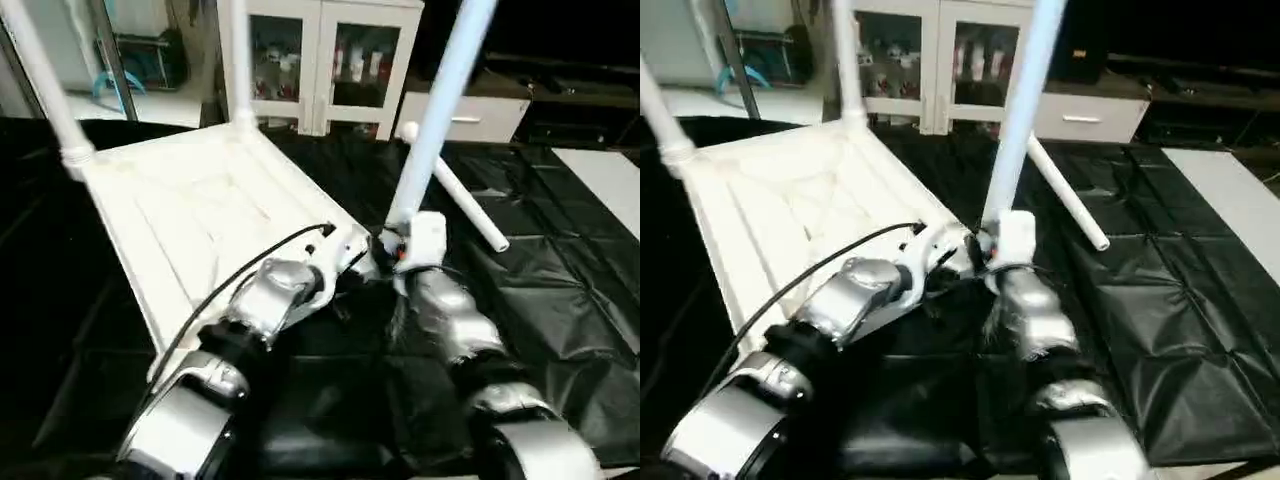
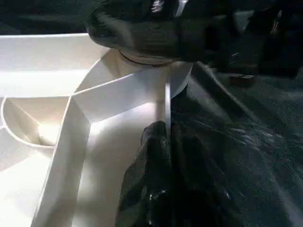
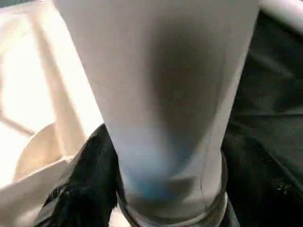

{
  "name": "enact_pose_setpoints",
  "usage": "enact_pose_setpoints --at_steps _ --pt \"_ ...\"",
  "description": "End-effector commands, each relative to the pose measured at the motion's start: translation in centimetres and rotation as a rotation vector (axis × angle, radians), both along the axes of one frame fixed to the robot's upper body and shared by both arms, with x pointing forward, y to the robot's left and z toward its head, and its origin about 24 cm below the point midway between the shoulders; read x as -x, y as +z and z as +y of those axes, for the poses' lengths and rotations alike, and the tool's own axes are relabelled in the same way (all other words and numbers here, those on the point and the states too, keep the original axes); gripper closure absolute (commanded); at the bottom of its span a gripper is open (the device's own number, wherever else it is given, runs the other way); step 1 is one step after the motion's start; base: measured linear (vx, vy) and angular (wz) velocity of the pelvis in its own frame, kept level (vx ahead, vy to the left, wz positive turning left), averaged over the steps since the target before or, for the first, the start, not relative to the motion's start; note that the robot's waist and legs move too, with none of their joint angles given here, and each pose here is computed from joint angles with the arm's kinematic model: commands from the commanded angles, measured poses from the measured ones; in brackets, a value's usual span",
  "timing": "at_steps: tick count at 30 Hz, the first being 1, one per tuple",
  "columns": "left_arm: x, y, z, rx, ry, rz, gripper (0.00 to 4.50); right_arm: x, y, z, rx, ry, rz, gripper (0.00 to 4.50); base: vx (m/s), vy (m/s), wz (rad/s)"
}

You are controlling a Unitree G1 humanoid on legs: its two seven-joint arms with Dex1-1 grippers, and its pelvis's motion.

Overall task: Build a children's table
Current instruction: Rotate leg to tighten

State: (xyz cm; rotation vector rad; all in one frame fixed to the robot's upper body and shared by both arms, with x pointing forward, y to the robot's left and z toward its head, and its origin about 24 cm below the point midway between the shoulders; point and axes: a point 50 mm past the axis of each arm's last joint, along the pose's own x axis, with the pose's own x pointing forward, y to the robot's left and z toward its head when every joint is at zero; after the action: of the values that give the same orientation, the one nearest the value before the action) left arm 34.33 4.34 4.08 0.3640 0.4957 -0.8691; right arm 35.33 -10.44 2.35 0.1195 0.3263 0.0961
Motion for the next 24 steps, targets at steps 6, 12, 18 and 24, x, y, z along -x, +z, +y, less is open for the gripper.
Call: enact_pose_setpoints --at_steps 6,12,18,24 --pt "0.1 -1.3 0.7 -0.04 0.02 0.026 4.5 0.8 -2.0 -0.2 0.096 0.021 0.088 1.83 0.0 0.0 0.0" --pt "0.1 -1.3 0.7 -0.038 0.013 0.027 4.5 0.8 -1.0 -0.7 0.101 0.036 0.012 1.09 0.0 0.0 0.0" --pt "0.2 -1.3 0.6 -0.02 0.001 0.026 4.5 2.0 1.1 -4.4 0.183 0.034 -0.072 0.6 0.0 0.0 0.0" --pt "-0.3 -0.8 0.2 0.011 0.008 -0.01 4.5 4.6 1.6 -6.0 0.123 0.131 -0.08 0.6 0.0 0.0 0.0"
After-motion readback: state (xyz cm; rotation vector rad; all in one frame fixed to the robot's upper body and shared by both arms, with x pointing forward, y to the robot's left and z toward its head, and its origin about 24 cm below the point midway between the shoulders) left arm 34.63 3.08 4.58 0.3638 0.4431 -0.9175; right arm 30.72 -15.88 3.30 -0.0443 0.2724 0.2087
